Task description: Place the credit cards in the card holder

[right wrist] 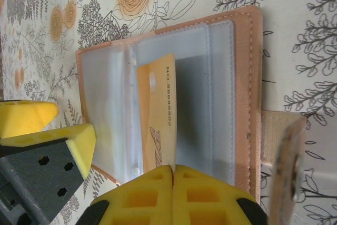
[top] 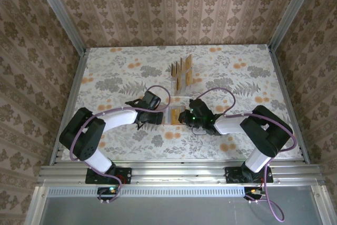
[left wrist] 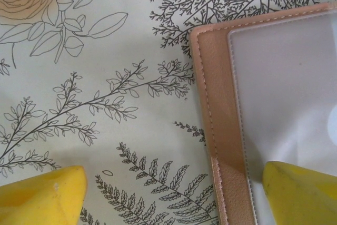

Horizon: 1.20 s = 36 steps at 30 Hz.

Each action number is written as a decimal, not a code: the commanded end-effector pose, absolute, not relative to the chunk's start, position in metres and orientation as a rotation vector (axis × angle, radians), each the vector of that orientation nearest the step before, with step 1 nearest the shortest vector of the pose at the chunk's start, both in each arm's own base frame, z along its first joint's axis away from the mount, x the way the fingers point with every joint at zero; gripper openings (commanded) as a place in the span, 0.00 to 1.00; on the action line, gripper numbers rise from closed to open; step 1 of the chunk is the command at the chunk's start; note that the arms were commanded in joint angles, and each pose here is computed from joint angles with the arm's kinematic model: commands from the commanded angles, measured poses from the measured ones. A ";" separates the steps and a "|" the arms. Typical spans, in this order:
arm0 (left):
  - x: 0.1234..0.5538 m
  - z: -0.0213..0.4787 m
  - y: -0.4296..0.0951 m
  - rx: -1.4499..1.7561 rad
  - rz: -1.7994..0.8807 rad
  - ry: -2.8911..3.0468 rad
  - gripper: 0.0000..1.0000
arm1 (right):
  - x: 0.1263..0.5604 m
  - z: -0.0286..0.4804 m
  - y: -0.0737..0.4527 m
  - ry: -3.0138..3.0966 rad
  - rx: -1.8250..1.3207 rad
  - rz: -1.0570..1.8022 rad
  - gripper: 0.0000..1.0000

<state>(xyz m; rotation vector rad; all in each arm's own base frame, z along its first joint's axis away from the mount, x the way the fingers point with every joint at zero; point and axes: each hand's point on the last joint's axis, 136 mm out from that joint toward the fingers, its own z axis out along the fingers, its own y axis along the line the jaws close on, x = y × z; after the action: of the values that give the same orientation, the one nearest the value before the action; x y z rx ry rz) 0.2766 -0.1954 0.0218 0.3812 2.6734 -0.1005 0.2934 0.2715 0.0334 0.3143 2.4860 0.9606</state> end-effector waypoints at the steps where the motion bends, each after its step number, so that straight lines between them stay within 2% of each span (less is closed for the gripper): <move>1: 0.268 0.003 -0.174 0.369 0.008 2.729 0.87 | 0.286 0.015 0.252 2.534 0.398 0.891 0.00; 8: 0.264 0.004 -0.171 0.351 -0.003 2.728 0.87 | 0.290 0.028 0.263 2.475 0.366 1.015 0.00; 13: 0.264 0.011 -0.174 0.343 -0.032 2.718 0.87 | 0.300 0.057 0.281 2.366 0.273 1.143 0.00; 21: 0.263 0.014 -0.173 0.331 -0.041 2.713 0.87 | 0.309 0.079 0.284 2.258 0.243 1.181 0.00; 36: 0.262 0.012 -0.170 0.318 -0.026 2.719 0.87 | 0.319 0.066 0.286 2.186 0.304 1.231 0.00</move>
<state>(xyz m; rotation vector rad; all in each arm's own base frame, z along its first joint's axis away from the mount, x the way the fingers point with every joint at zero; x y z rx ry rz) 0.2739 -0.1901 0.0215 0.3341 2.6664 -0.1161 0.3109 0.2901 0.0624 0.2681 2.2462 1.2250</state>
